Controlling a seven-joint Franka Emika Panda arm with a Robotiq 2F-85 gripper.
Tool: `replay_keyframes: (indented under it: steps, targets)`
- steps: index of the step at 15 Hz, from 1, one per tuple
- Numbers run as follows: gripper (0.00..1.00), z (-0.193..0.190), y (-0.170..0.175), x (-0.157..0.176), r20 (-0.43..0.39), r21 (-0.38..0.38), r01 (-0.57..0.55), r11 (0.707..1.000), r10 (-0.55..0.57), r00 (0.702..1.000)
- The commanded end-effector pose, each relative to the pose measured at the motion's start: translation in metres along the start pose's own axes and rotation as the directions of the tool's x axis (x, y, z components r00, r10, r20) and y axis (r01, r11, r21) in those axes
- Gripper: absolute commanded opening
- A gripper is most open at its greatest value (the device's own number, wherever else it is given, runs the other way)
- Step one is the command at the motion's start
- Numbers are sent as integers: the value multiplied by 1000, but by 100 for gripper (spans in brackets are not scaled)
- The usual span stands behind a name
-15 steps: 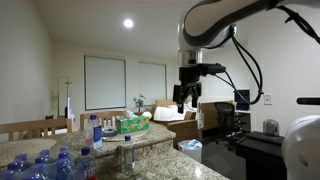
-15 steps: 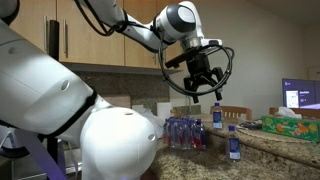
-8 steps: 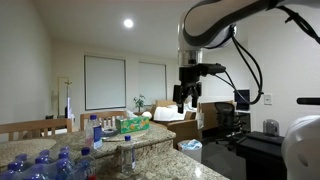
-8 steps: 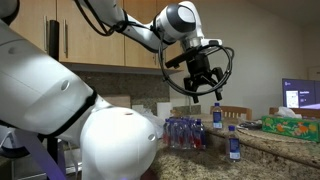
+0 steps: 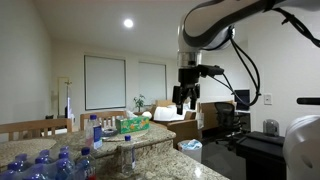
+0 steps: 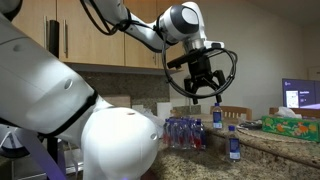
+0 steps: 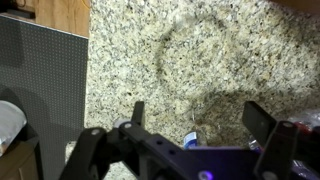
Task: Move the water bottle onto the top part of the counter
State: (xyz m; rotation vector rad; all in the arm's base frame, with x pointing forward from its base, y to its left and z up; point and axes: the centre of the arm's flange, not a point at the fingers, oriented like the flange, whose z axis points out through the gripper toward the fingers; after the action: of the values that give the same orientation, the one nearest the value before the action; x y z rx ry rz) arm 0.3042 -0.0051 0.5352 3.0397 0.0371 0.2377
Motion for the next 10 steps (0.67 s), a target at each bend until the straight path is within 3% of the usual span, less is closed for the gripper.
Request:
replay_keyframes:
  steps: [1,3,4,7,8,10]
  targets:
    - [100,1,0,8,-4,62,57,996,-56,998]
    - [100,1,-3,7,8,114,81,990,-82,997]
    - [100,14,-24,71,15,146,97,985,-100,995]
    - [100,19,-44,103,55,211,129,969,-143,988]
    - [100,13,-35,44,8,166,83,983,-85,996]
    - [100,23,-46,68,47,182,97,978,-107,993]
